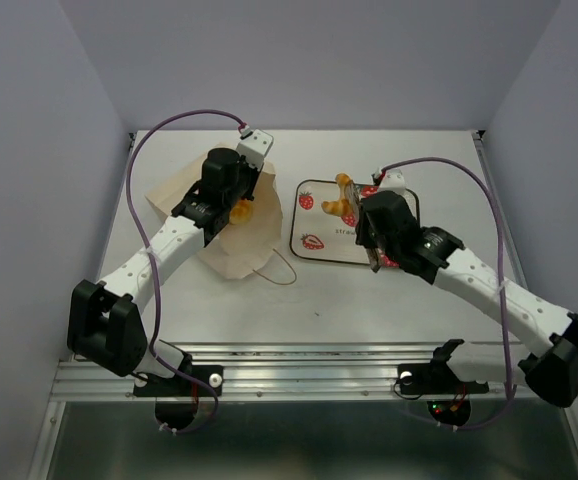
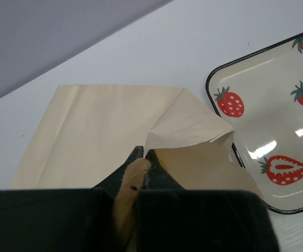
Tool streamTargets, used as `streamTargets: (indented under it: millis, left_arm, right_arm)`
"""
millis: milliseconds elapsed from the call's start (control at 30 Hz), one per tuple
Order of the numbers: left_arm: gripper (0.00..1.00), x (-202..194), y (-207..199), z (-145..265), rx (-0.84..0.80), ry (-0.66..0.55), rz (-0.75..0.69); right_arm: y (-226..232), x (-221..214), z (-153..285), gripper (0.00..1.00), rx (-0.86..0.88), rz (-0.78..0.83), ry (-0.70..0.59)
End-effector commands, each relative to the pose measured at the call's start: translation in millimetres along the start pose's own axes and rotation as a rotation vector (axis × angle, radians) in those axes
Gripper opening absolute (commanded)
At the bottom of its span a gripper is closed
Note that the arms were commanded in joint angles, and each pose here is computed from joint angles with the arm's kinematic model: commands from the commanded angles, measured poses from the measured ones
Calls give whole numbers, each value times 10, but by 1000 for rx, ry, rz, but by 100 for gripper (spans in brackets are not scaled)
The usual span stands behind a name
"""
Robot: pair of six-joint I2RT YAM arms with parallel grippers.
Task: Take the fake bread out of the paper bag
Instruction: Place the fake bread in the container.
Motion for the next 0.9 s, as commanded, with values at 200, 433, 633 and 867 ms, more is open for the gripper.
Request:
streamTargets:
  millis: [200, 433, 633, 867]
  left_arm:
    - [0, 114, -18, 28, 4, -66, 20]
    - [0, 107, -29, 38, -2, -66, 25]
    - [0, 87, -13, 55, 13, -65, 22]
    - [0, 87, -12, 77, 10, -68, 23]
  right_arm:
    - [60, 197, -826, 33, 61, -2, 26]
    - [172, 146, -1202, 35, 52, 14, 99]
    - [208, 40, -1352, 37, 36, 30, 167]
    - [211, 82, -1331, 57, 39, 25, 161]
Point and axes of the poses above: each gripper's point midway between its finger pads, its own z axis back along the fingers, its own y axis along the line the jaws close on, x = y × z, the point moved 9 cm from there along z, back along the fingers, and after that the axes turned 11 degrees about z, right-handed, at the moved point
